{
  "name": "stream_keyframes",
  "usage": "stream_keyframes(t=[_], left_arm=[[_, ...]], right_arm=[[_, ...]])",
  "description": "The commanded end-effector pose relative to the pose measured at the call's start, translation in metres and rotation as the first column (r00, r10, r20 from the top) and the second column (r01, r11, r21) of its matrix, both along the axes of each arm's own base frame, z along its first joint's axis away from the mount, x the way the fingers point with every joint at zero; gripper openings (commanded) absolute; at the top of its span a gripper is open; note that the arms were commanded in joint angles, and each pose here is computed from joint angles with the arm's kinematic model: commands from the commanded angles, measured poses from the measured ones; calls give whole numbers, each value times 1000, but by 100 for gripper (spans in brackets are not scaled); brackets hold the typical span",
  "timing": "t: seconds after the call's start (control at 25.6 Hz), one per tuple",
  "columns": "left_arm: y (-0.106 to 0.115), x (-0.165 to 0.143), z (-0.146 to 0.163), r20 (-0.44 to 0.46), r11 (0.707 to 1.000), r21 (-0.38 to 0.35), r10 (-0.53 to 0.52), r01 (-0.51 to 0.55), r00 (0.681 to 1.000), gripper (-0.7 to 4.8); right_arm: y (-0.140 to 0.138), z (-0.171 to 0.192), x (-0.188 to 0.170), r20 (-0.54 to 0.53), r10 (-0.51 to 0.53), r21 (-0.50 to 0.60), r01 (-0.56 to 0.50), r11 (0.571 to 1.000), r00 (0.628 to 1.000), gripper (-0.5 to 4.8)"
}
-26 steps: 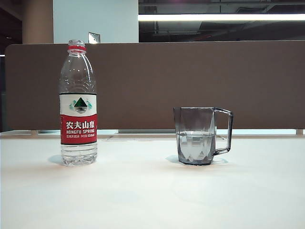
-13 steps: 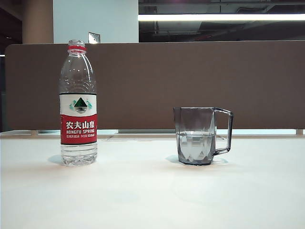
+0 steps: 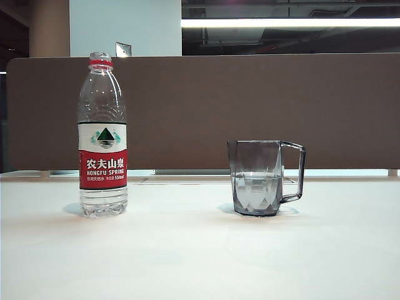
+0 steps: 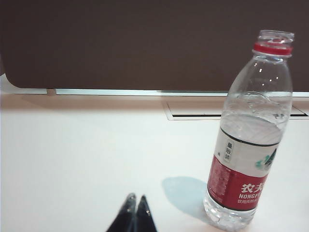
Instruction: Pick up the mineral water bottle with the left hand on the table and pour water into the mug until it's half full.
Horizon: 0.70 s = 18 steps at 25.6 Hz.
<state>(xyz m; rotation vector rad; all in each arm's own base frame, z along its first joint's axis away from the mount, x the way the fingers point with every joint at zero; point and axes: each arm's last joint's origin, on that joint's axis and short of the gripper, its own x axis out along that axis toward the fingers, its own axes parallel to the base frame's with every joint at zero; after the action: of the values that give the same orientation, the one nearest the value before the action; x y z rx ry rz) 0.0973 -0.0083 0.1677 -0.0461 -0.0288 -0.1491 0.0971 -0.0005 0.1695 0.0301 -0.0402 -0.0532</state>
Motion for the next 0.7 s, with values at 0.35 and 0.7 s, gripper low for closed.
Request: stream_keyframes(t=[0.35,0.7], left_arm=[[0,0,3,17,1000,-7,-2,2,1000,-5],[0,0,3,17,1000,-7,-2,2,1000,-5]], right_arm=[[0,2,0,20,3,-3,-3,1000,1000,-1],[1,2,0,20,30,-4,-30,1000,999,-1]])
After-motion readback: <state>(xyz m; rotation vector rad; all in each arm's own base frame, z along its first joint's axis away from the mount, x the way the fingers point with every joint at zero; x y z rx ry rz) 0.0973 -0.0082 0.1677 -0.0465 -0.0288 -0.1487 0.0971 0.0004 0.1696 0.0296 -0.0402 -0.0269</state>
